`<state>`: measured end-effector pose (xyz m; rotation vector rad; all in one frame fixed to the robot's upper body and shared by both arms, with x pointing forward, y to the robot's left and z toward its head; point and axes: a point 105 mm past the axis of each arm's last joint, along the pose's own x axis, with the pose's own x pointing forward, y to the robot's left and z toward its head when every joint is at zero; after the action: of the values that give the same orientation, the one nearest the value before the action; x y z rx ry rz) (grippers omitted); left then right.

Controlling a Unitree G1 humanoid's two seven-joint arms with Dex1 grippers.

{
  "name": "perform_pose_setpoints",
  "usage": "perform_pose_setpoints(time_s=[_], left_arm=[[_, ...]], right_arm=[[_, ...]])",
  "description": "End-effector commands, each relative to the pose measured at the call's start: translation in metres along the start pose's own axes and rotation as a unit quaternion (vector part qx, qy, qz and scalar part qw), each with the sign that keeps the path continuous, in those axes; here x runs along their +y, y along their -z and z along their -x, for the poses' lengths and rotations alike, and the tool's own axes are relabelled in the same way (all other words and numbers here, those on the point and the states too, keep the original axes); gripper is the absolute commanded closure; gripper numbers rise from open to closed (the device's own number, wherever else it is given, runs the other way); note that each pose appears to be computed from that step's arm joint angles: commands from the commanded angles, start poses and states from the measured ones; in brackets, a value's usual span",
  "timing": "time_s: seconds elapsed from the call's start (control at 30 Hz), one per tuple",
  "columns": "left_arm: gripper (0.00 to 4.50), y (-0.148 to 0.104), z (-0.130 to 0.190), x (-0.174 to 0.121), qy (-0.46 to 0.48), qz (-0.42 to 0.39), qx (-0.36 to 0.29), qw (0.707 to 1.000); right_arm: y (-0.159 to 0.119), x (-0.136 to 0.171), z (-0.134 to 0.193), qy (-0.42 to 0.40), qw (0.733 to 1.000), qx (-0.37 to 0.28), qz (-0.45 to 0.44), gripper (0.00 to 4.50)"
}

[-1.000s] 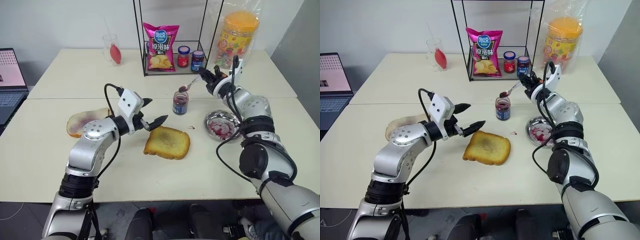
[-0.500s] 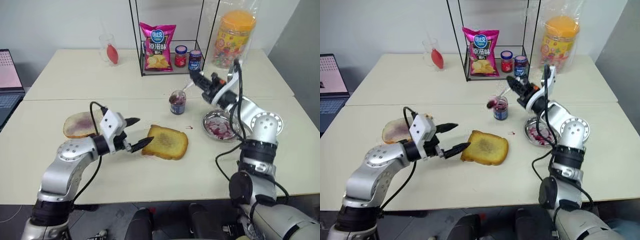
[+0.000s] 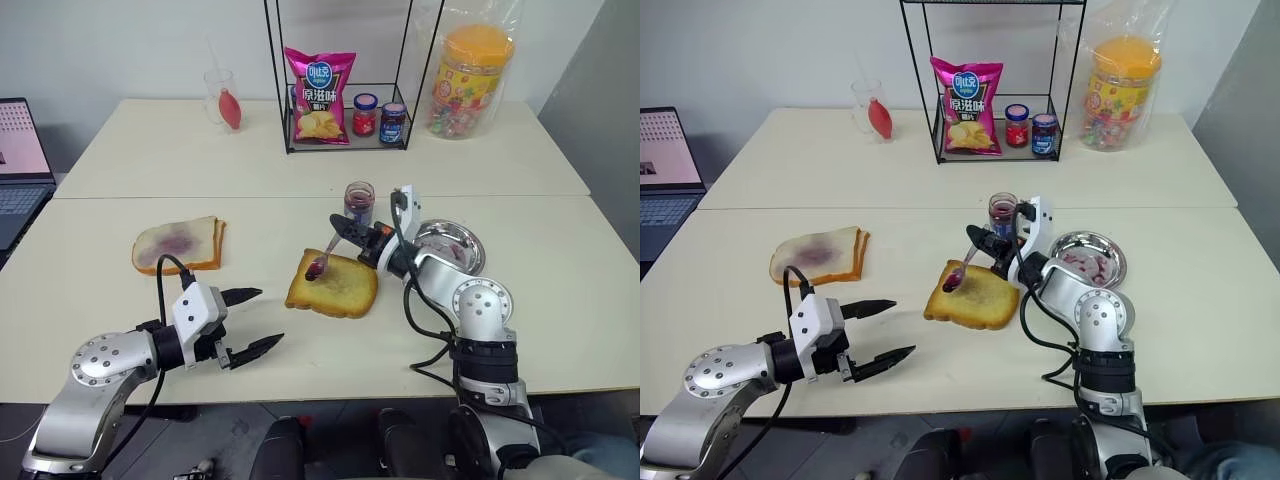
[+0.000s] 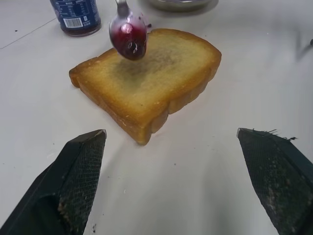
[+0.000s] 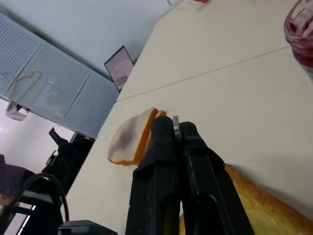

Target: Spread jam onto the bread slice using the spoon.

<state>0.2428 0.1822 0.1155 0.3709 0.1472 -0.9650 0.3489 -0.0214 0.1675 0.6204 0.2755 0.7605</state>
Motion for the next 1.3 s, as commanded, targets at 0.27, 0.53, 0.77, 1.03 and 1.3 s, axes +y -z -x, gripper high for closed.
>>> perform_pose_setpoints(time_s=[0.27, 0.53, 0.77, 1.03, 1.3], left_arm=[[0.0, -0.016, -0.017, -0.004, 0.023, 0.003, -0.046, 0.999], [0.0, -0.018, -0.02, -0.006, 0.03, 0.002, -0.044, 0.999], [0.0, -0.019, -0.016, 0.0, 0.014, -0.002, -0.044, 0.999], [0.0, -0.021, -0.014, 0.01, -0.002, -0.005, -0.043, 0.999], [0.0, -0.022, -0.016, 0.008, 0.001, -0.008, -0.043, 0.999]], right_arm=[[-0.007, 0.006, 0.01, -0.003, 0.984, -0.008, 0.178, 4.41], [-0.024, 0.032, 0.03, -0.032, 0.963, -0.03, 0.264, 4.41], [-0.021, 0.036, 0.028, -0.036, 0.987, -0.039, 0.151, 4.41], [-0.005, 0.005, 0.005, 0.015, 0.999, -0.034, -0.005, 4.41], [-0.004, -0.025, 0.008, 0.06, 0.995, -0.045, -0.063, 4.41]])
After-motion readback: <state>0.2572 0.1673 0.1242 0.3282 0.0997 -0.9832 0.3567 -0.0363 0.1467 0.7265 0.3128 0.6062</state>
